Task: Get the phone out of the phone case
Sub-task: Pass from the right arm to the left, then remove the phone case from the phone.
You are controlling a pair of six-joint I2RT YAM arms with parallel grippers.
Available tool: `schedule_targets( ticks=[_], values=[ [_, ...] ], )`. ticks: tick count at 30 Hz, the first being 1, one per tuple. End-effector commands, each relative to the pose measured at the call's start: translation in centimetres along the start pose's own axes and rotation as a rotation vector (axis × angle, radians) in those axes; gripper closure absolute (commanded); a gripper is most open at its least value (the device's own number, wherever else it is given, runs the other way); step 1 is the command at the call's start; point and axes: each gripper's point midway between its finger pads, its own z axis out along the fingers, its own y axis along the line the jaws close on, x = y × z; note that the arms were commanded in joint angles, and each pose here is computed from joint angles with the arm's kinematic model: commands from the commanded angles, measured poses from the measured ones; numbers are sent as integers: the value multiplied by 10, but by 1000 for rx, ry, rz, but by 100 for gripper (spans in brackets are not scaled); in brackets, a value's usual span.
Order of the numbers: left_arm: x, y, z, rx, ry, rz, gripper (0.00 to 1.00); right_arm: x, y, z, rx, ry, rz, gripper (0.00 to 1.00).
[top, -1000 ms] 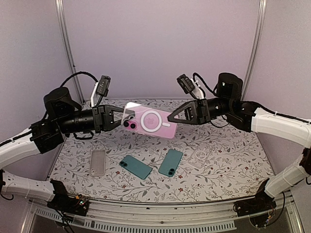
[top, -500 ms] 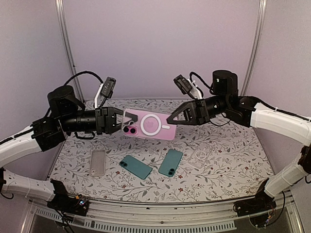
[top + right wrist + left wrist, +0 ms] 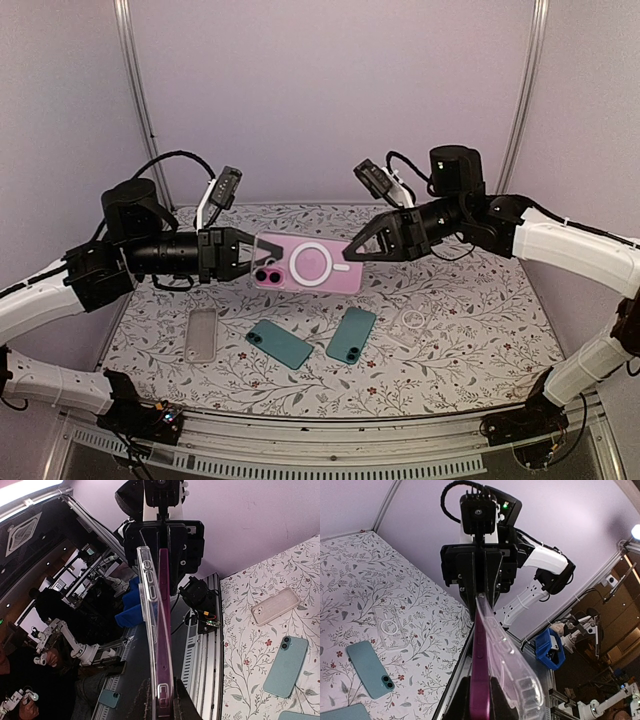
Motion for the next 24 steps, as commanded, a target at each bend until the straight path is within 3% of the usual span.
schedule_targets(
  ticks=[1,3,4,5,6,9,12,15,20,24],
  values=[
    [-1,-18,-4,67,-4,29,100,-11,-10,-2,45,-19,1,100],
    [-5,-18,-4,75,-30,24,100,-13,-14,-2,61,-26,1,98],
    [-4,-16,-3,76,-37,14,100,-15,-19,-3,75,-33,7,86],
    [-5,-14,-2,71,-49,2,100,-17,-22,-4,90,-42,9,64],
    [-6,-11,-2,58,-61,-16,100,-20,-28,-6,112,-57,13,50],
    [-10,2,1,3,-91,-69,100,-28,-43,-16,181,-110,14,23],
    [-15,15,2,-63,-123,-119,100,-36,-58,-30,284,-171,7,8],
    [-21,34,3,-151,-158,-177,100,-40,-71,-43,389,-215,-36,1],
    [-20,73,1,-297,-220,-288,100,-34,-92,-64,573,-260,-100,1],
    [-17,97,-4,-358,-257,-356,100,-30,-88,-72,610,-307,-212,1]
  ],
)
